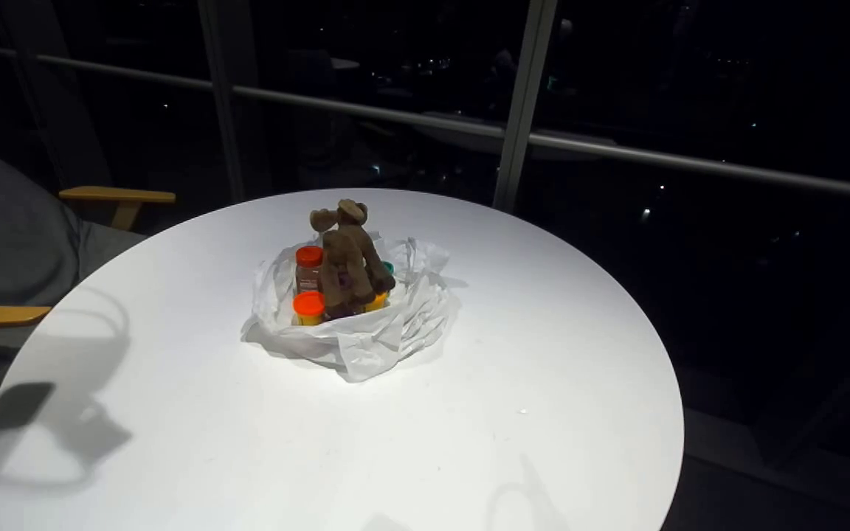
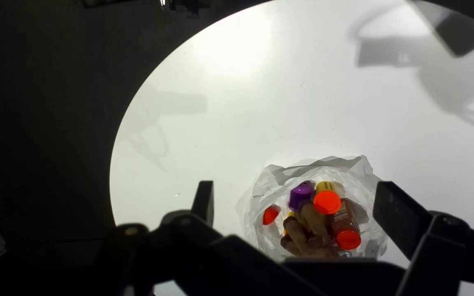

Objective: Take everything out of the plastic bag

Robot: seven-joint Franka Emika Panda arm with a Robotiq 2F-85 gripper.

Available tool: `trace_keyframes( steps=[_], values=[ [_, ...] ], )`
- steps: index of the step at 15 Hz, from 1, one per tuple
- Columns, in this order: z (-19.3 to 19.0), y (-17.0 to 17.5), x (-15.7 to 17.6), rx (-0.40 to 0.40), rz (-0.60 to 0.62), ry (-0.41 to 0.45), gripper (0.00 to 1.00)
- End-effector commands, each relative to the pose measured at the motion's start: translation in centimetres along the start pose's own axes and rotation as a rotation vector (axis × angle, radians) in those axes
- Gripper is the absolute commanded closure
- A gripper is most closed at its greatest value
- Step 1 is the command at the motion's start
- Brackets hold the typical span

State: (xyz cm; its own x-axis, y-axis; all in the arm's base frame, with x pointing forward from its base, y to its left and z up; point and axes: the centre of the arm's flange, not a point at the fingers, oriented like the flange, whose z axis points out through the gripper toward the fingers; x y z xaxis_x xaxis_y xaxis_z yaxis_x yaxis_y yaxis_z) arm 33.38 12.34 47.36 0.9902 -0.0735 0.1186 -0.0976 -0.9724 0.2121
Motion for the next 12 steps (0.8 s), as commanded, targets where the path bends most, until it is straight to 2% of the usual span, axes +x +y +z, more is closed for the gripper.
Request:
trace_keyframes(
  steps=[1, 4, 5, 6, 9, 12],
  values=[
    [1.6, -5.5, 7.0, -0.003, -0.051, -0.021, 0.00],
    [4.2, -9.6, 10.1, -0.019, -0.121, -0.052, 0.00],
    [5.3, -10.8, 11.1, -0.016, -0.182, -0.056, 0.00],
    [4.4, -7.7, 6.3, -0.004, -0.137, -0.049, 0.00],
    [6.1, -8.2, 7.0, 0.007, -0.145, -0.091, 0.00],
    [5.4, -7.9, 6.8, 0.009, -0.141, -0.076, 0.00]
  ],
)
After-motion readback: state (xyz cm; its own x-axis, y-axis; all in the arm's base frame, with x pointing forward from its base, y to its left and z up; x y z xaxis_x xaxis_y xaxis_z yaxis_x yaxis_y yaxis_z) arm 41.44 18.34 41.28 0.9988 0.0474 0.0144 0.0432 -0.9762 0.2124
